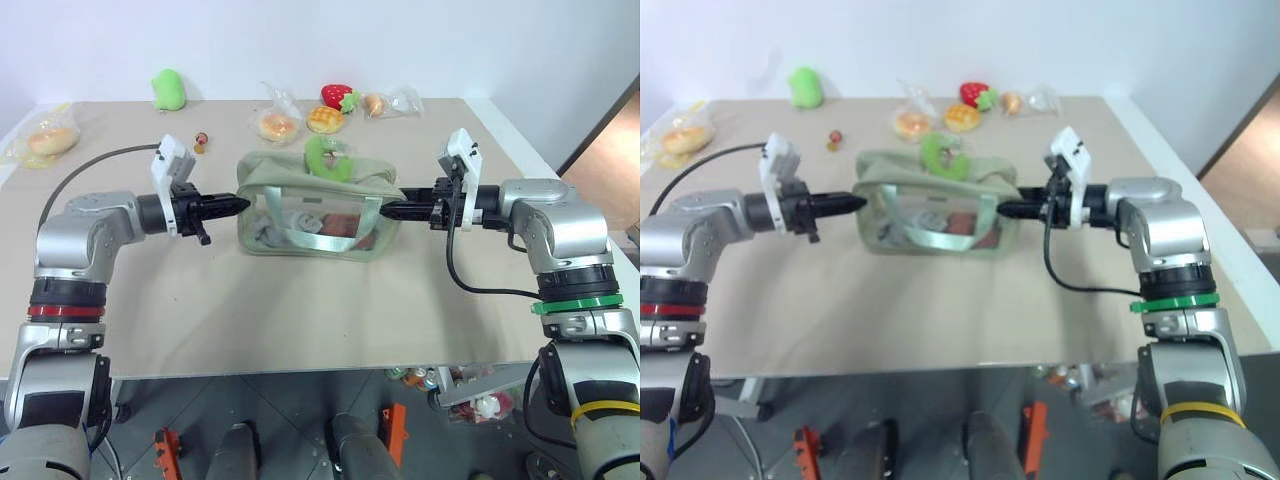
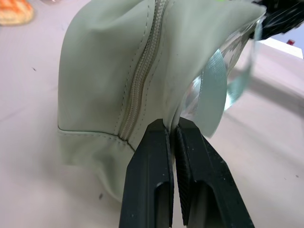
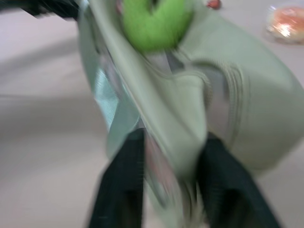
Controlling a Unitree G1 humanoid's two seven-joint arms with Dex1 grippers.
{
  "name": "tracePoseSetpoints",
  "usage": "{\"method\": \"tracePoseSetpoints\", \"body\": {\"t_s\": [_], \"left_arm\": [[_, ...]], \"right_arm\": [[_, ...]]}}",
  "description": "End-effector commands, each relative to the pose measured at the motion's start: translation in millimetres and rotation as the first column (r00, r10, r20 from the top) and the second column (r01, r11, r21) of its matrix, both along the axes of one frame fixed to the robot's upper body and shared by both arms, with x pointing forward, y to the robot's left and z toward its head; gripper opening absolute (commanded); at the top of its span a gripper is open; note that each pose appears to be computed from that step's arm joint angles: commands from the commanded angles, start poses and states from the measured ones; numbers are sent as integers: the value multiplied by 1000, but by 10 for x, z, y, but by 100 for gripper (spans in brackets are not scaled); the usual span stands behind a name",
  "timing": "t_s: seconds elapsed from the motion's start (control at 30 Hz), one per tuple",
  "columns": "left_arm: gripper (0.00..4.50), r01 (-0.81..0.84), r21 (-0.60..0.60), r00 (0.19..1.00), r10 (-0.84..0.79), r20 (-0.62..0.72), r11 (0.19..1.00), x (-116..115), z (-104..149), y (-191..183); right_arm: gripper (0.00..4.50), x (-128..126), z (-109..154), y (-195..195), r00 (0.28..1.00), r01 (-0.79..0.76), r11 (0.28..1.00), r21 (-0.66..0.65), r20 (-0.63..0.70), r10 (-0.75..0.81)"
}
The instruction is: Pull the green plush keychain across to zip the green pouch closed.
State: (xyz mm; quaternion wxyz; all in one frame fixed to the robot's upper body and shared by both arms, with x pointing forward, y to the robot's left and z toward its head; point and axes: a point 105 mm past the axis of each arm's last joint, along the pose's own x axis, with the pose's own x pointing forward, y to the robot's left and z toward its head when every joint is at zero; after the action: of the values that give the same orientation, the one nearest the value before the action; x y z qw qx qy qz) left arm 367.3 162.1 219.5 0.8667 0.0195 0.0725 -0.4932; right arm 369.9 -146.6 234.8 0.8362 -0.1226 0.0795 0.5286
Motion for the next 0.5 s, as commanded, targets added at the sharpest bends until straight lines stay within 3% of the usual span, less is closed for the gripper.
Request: {"method": "tracePoseSetpoints", "body": {"t_s": [0.03, 0.3, 0.5], "left_arm": [[0, 25, -11, 998, -24, 61, 1000, -72, 165, -23], [0, 22, -20, 998, -21, 62, 1000, -102, 138, -41], [0, 18, -25, 998, -17, 62, 1000, -100, 127, -49]], "right_arm": [[304, -108, 271, -14, 995, -56, 998, 24, 82, 53], [304, -163, 1073, -142, 963, -98, 964, 245, 268, 29], [304, -81, 1057, -62, 957, -100, 976, 194, 286, 41]]}}
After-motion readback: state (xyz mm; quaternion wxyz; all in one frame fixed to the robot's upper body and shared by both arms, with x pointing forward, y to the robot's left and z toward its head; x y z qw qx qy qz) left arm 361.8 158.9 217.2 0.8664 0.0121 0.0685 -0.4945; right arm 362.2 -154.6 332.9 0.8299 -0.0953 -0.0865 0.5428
